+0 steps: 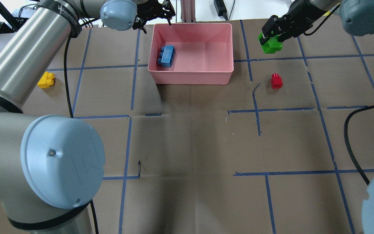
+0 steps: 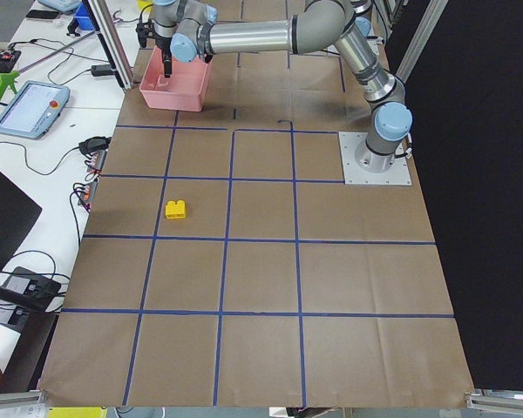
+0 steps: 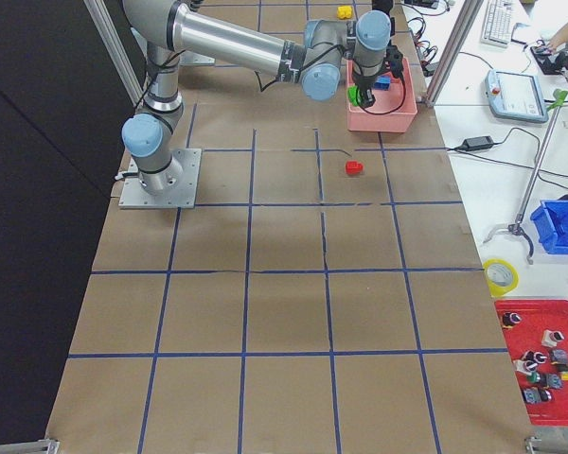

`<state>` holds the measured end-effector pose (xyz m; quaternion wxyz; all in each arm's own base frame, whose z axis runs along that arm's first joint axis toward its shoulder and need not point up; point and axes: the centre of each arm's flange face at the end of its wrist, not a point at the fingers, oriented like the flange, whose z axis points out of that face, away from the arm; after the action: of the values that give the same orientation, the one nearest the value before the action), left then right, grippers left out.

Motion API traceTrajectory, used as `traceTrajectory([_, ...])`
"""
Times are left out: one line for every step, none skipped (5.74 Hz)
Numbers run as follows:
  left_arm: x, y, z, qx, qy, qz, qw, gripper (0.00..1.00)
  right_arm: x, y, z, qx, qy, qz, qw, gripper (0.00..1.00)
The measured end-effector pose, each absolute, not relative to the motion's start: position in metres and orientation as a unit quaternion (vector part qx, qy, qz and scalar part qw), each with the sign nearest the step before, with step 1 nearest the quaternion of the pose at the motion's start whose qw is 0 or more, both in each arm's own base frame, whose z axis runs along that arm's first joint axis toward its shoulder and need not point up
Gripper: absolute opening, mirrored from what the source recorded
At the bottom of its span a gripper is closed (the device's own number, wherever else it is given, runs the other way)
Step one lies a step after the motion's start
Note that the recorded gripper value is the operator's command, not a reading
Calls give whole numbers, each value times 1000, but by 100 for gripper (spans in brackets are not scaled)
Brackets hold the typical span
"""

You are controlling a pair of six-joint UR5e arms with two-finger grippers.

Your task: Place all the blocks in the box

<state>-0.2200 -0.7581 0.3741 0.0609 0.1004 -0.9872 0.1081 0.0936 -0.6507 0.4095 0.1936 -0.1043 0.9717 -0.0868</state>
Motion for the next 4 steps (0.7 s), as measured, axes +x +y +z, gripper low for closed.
traceTrajectory([-175,-755,396,75,-991,100,50,99,145,-662,409,-103,971,-76,204,13])
traceTrajectory([-132,-754,404,44,-994,93,41,99,195,-675,396,-98,971,-60,211,15])
traceTrajectory([-95,-755,406,11,-996,88,33,99,242,-691,377,-91,971,-44,216,21])
traceTrajectory([-51,-757,405,-23,-996,85,26,99,271,-706,367,-93,971,-46,217,75])
